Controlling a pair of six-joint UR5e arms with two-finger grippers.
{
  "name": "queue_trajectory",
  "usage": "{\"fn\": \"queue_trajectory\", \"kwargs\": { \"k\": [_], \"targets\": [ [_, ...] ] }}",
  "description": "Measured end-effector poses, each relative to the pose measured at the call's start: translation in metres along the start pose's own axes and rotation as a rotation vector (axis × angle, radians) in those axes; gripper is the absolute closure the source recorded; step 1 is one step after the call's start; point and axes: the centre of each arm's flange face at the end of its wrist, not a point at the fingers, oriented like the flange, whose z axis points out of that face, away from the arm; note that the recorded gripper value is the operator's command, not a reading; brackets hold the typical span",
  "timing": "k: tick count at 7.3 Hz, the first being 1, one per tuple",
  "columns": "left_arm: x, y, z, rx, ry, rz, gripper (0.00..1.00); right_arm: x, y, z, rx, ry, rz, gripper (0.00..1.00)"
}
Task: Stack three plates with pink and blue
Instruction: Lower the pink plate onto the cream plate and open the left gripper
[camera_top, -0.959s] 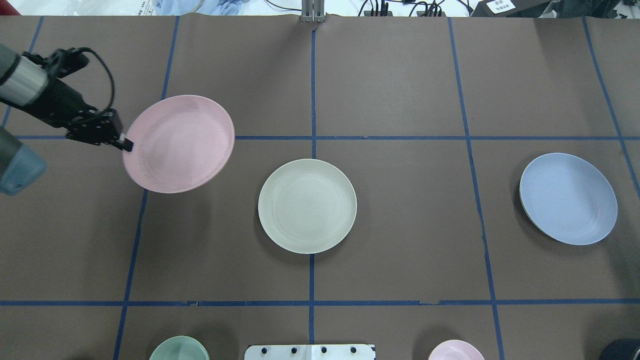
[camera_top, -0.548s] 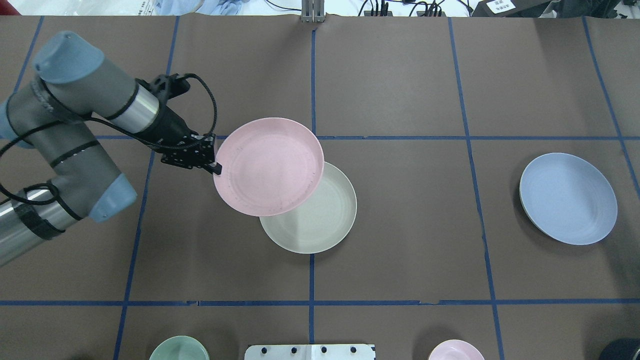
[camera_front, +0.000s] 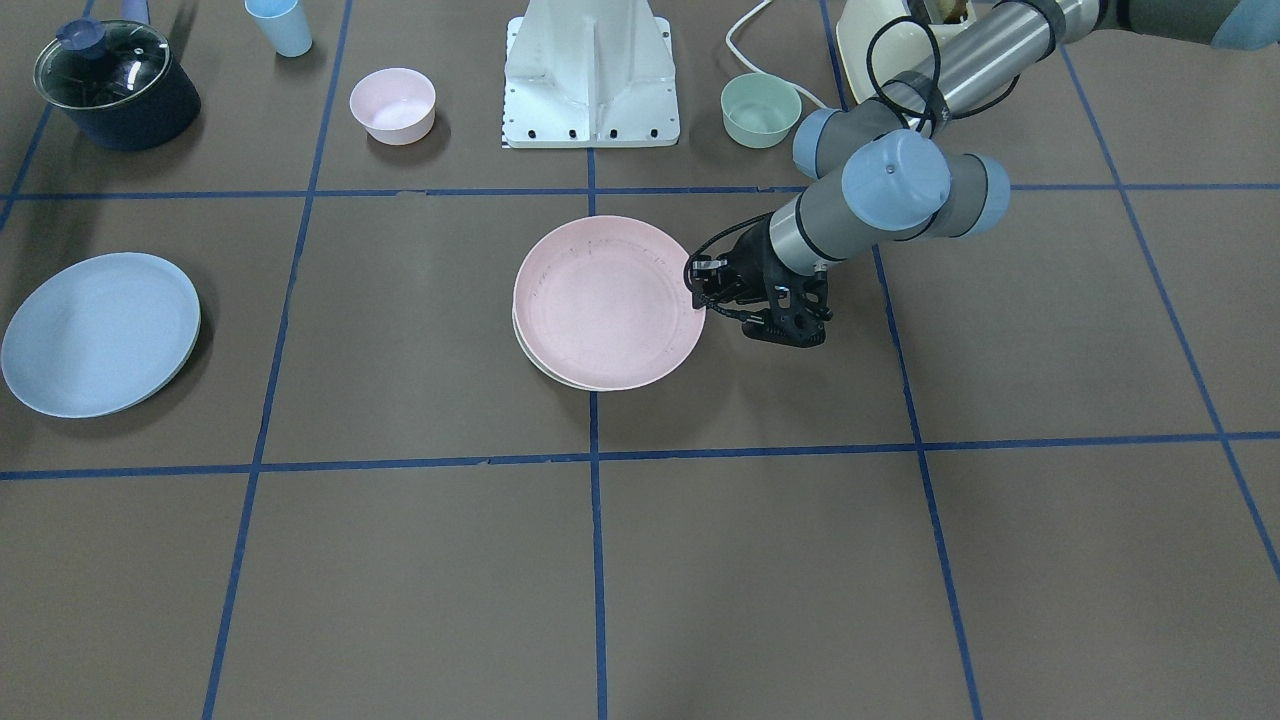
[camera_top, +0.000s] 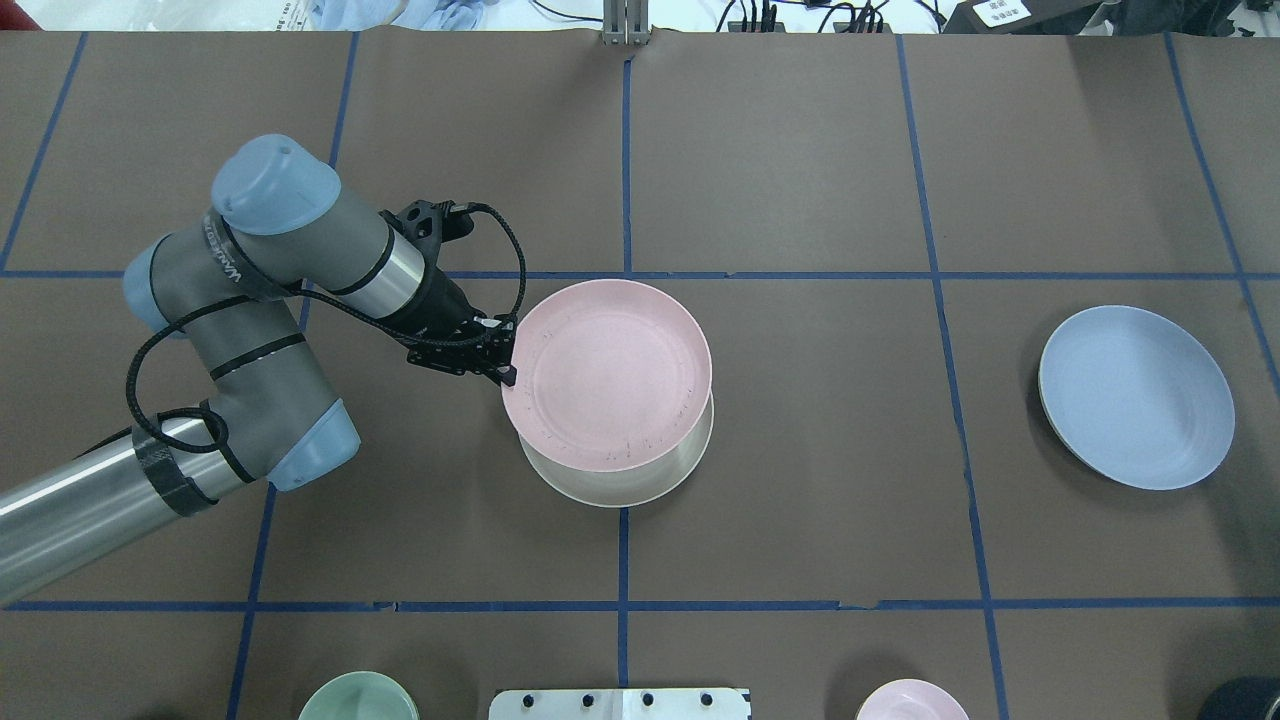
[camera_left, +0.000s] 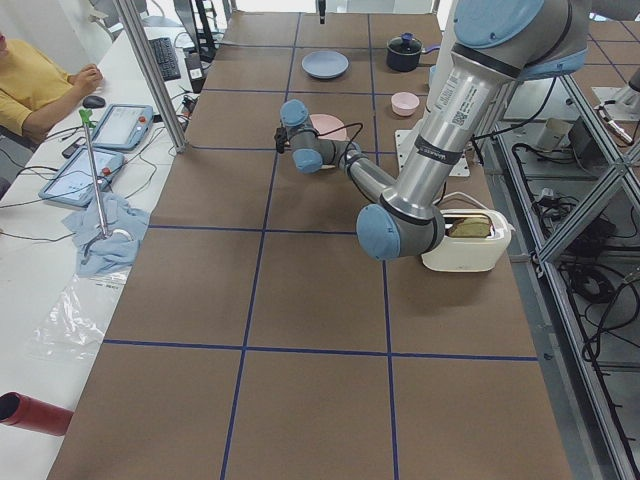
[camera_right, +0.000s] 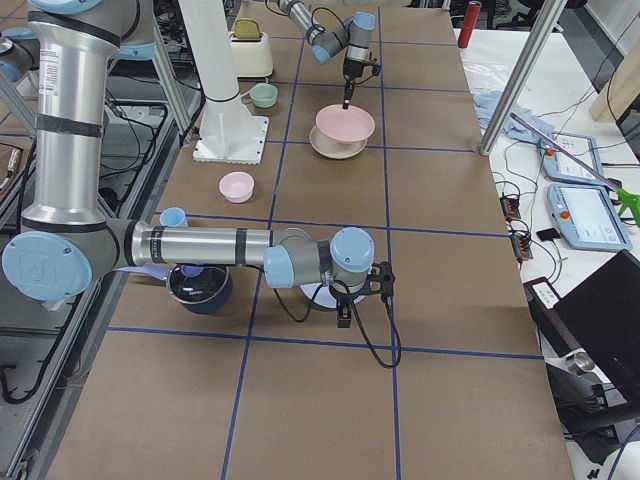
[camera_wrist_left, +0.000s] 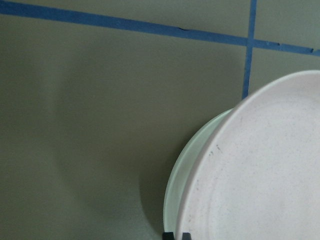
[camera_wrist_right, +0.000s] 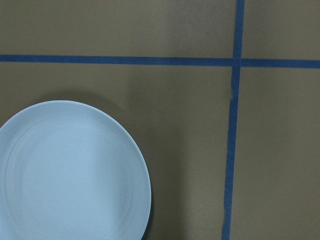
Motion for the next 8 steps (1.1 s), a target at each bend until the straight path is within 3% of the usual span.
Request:
{"fn": "queue_trajectory", "kwargs": {
  "k": [5, 6, 8],
  "targets": [
    [0.003, 0.001, 0.011, -0.011, -0.007, -0.007, 1.00, -0.002, 0.000, 0.000, -0.001, -0.017, -0.002, 0.00],
    [0.002, 0.003, 0.012, -0.015, -0.008, -0.008, 0.93, -0.002, 0.000, -0.001, -0.001, -0.017, -0.002, 0.00],
    [0.001, 0.006, 0.016, -0.022, -0.010, -0.008, 0.00, -0.001, 0.000, 0.000, -0.001, -0.016, 0.000, 0.00]
  ]
}}
